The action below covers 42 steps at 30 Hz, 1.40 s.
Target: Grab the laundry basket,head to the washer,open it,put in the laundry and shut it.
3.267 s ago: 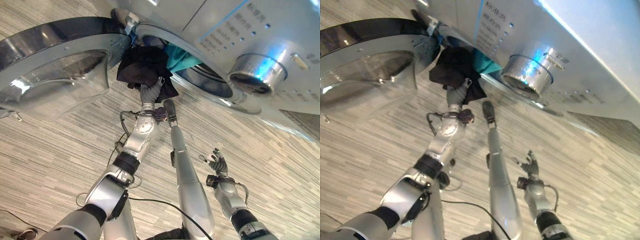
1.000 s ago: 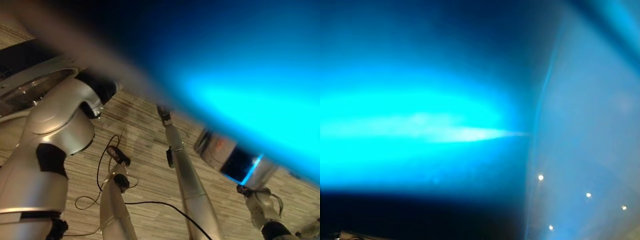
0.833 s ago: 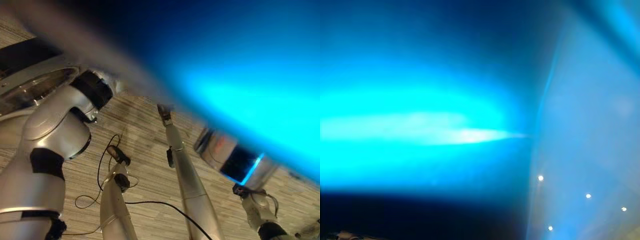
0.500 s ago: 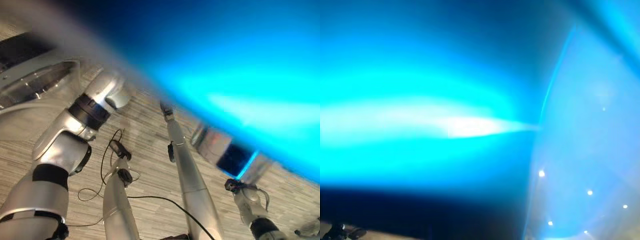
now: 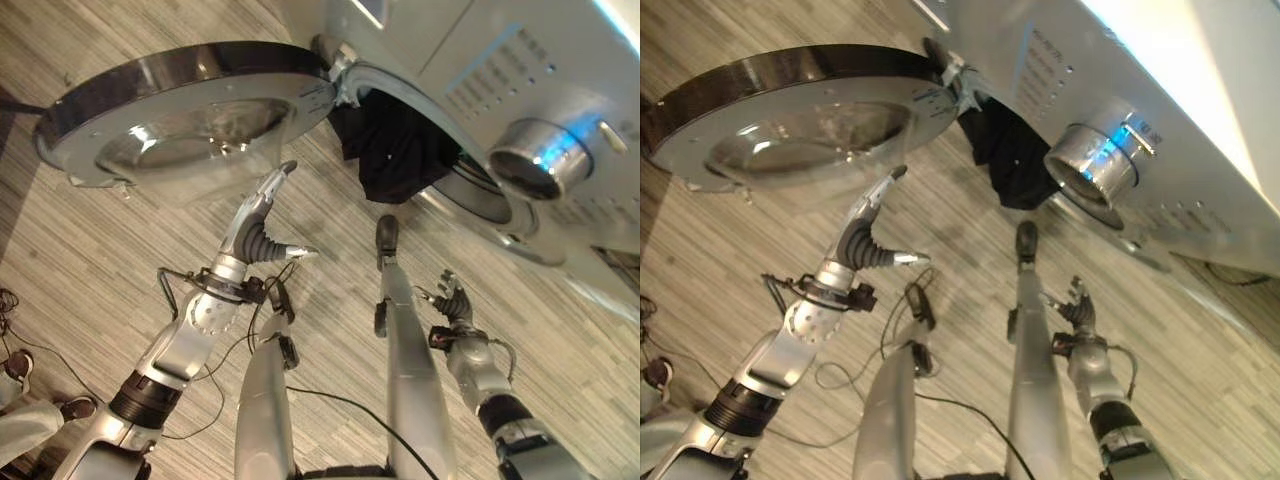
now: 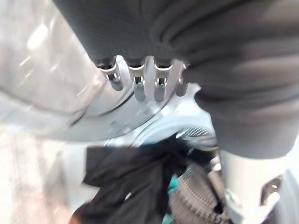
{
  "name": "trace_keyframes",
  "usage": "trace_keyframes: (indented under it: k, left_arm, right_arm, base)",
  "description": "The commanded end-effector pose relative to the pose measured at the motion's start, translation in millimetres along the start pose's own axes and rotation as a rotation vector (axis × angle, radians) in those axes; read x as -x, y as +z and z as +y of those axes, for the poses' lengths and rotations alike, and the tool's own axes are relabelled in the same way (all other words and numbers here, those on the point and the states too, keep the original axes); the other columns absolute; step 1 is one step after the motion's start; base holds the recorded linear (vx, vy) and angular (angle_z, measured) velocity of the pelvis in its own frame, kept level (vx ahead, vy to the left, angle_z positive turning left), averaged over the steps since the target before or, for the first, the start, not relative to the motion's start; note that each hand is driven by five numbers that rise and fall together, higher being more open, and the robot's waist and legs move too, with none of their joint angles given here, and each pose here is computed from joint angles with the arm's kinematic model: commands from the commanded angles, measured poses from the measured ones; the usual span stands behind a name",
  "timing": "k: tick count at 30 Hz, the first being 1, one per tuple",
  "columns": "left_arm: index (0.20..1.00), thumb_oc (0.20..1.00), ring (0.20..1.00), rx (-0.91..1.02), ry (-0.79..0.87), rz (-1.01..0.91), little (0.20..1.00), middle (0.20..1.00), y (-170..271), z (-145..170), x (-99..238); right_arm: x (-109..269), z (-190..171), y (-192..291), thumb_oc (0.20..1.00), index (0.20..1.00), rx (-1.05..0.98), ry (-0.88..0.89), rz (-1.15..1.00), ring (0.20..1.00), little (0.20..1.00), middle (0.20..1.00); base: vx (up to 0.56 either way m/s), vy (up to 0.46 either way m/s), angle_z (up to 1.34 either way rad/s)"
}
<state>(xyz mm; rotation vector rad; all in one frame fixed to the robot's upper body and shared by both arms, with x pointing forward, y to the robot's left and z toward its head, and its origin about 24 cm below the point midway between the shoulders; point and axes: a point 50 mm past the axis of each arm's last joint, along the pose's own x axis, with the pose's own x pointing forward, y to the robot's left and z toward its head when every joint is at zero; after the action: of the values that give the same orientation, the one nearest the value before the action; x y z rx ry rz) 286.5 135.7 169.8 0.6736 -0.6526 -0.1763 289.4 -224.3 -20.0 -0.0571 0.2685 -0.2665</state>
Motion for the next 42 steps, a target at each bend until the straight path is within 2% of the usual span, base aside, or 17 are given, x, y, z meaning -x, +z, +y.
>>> trace_keyframes:
  k: [1,2,5,7,8,9,12,18,24,30,33,36,40,42]
  left_arm:
    - [1.000,1.000,1.000,-0.007,0.061,-0.100,1.000,1.000,14,15,-7]
    - [1.000,1.000,1.000,-0.028,0.045,-0.041,1.000,1.000,2,10,0]
    - [1.000,1.000,1.000,-0.071,0.027,0.032,1.000,1.000,-13,11,14]
    - [1.000,1.000,1.000,-0.101,-0.001,0.108,1.000,1.000,-27,10,36]
    - [1.000,1.000,1.000,-0.102,0.001,0.108,1.000,1.000,-26,11,36]
    - [1.000,1.000,1.000,-0.106,-0.027,0.161,1.000,1.000,-34,8,52]
    - [1.000,1.000,1.000,-0.074,-0.054,0.204,1.000,1.000,-36,2,70]
    - [1.000,1.000,1.000,0.008,-0.085,0.208,1.000,1.000,-33,-12,75]
    - [1.000,1.000,1.000,0.089,-0.075,0.167,1.000,1.000,-25,-22,63]
    - [1.000,1.000,1.000,0.148,-0.044,0.141,1.000,1.000,-21,-19,61]
    - [1.000,1.000,1.000,0.158,-0.028,0.128,1.000,1.000,-19,-17,60]
    - [1.000,1.000,1.000,0.143,-0.021,0.123,1.000,1.000,-19,-15,60]
    - [1.000,1.000,1.000,0.144,0.001,0.137,1.000,1.000,-21,-13,59]
    - [1.000,1.000,1.000,0.143,0.005,0.136,1.000,1.000,-21,-12,59]
  right_arm:
    - [5,-10,-18,1.000,1.000,0.167,-0.018,0.066,1.000,1.000,1.000]
    - [-1,-15,-20,1.000,1.000,0.271,-0.037,0.097,1.000,1.000,1.000]
    - [-14,-27,-6,1.000,1.000,0.373,-0.092,0.102,1.000,1.000,1.000]
    - [-28,-46,12,1.000,1.000,0.448,-0.169,0.111,1.000,1.000,1.000]
    - [-28,-45,12,1.000,1.000,0.449,-0.167,0.109,1.000,1.000,1.000]
    - [-38,-59,33,1.000,1.000,0.489,-0.226,0.098,1.000,1.000,1.000]
    - [-46,-82,60,1.000,1.000,0.530,-0.302,0.084,1.000,1.000,1.000]
    - [-53,-106,106,1.000,1.000,0.429,-0.408,-0.002,1.000,1.000,1.000]
    - [-58,-103,140,1.000,1.000,0.316,-0.447,-0.099,1.000,1.000,1.000]
    - [-58,-107,172,1.000,1.000,0.280,-0.493,-0.196,1.000,1.000,1.000]
    - [-53,-128,171,1.000,1.000,0.213,-0.574,-0.169,1.000,1.000,1.000]
    - [-51,-133,160,1.000,1.000,0.163,-0.592,-0.143,1.000,1.000,1.000]
    - [-40,-147,106,1.000,1.000,0.073,-0.640,0.012,1.000,1.000,1.000]
    - [-38,-150,97,1.000,1.000,0.043,-0.649,0.036,1.000,1.000,1.000]
  base:
    - [-0.05,0.036,0.24]
    - [-0.05,0.032,0.24]
    - [-0.07,0.052,0.21]
    - [-0.06,0.064,0.19]
    - [-0.05,0.092,0.14]
    - [-0.04,0.093,0.18]
    - [-0.04,0.071,0.15]
    - [-0.02,0.048,0.17]
    - [-0.02,0.003,0.19]
    - [-0.01,-0.014,0.15]
    - [0.01,-0.040,0.14]
    - [-0.01,-0.002,0.19]
    - [0.01,-0.040,0.05]
    - [0.00,0.000,0.00]
